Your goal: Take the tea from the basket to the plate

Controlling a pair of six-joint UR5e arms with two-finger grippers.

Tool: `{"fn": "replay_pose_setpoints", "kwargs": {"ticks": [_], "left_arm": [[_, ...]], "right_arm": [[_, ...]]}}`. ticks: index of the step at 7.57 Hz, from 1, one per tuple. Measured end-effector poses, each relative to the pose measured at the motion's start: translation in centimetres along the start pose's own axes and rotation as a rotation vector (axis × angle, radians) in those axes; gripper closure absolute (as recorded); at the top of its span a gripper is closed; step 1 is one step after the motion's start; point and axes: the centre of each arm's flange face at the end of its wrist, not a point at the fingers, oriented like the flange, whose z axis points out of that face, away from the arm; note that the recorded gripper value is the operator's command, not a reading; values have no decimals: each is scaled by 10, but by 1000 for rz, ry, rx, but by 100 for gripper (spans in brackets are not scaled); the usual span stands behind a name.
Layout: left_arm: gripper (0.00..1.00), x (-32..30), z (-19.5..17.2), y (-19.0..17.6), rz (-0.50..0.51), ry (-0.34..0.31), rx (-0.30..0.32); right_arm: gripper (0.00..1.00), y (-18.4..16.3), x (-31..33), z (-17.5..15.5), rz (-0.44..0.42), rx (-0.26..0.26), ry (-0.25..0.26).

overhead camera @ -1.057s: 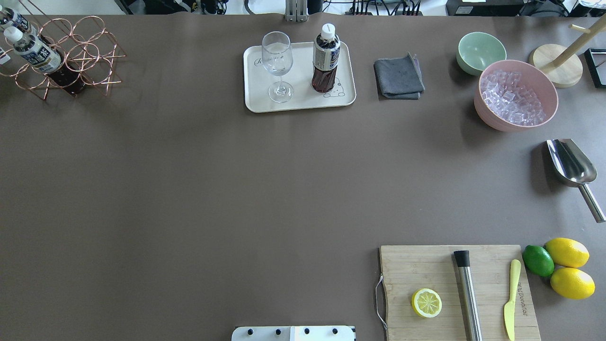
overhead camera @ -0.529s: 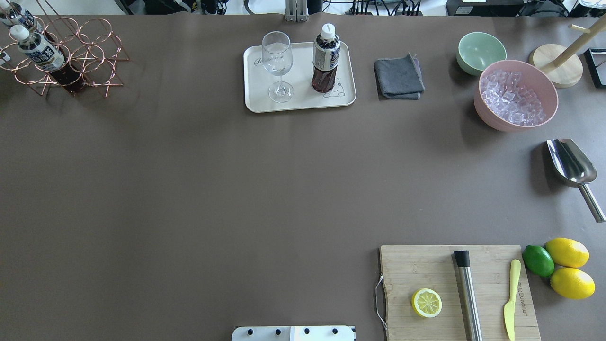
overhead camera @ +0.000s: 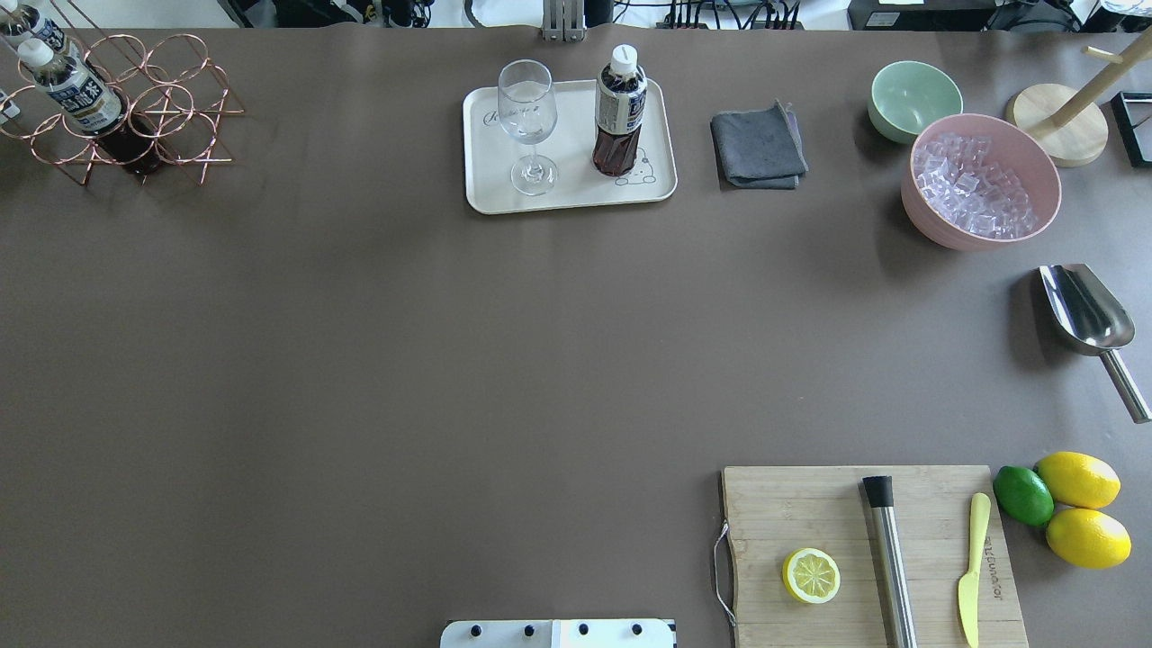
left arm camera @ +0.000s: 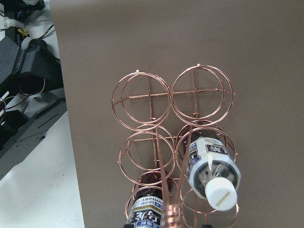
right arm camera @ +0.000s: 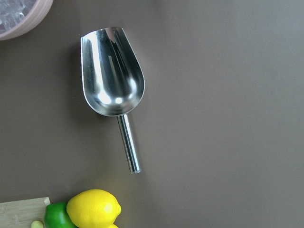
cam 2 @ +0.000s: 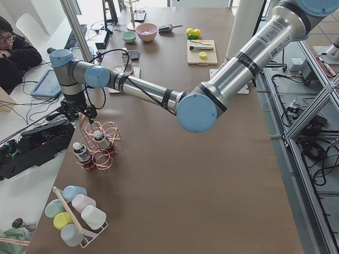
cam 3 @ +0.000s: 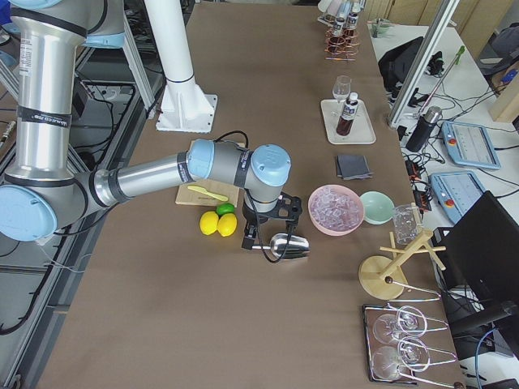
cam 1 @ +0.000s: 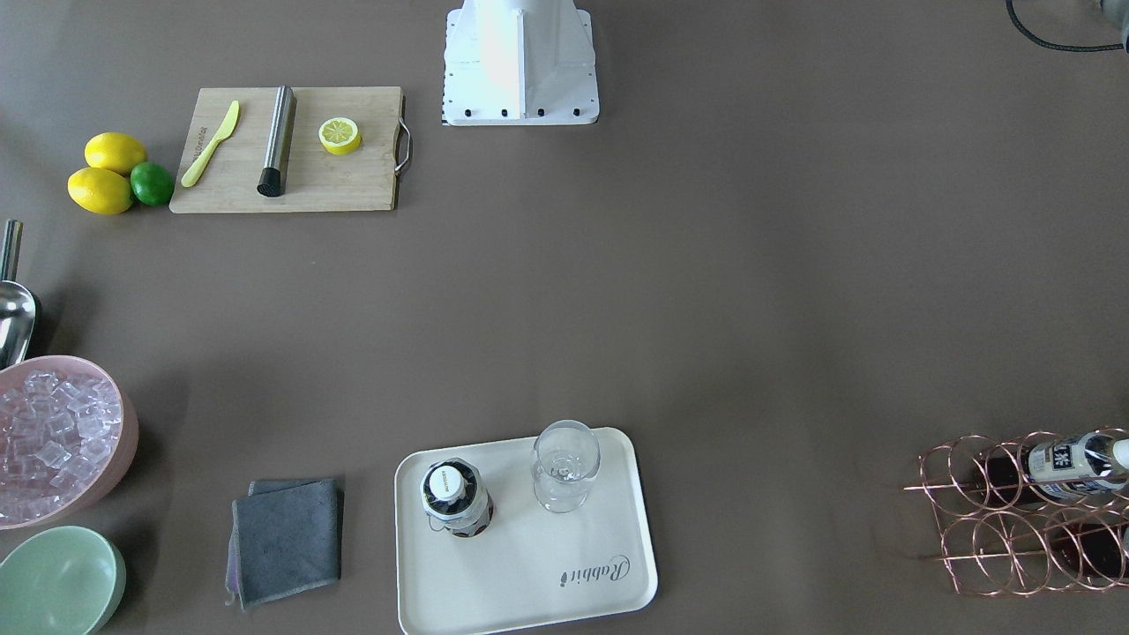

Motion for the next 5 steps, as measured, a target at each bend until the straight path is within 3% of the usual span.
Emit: {"fn": "replay_pose_setpoints", "kwargs": {"ticks": [2,5], "left_arm": [[3,4,5,5,12,14,-2],[3,10,-17,17,-27,30,-11]], "right_arm": [[0,2,2,1,6,-6,7],[0,5,-2,-2,7,-7,6]]}}
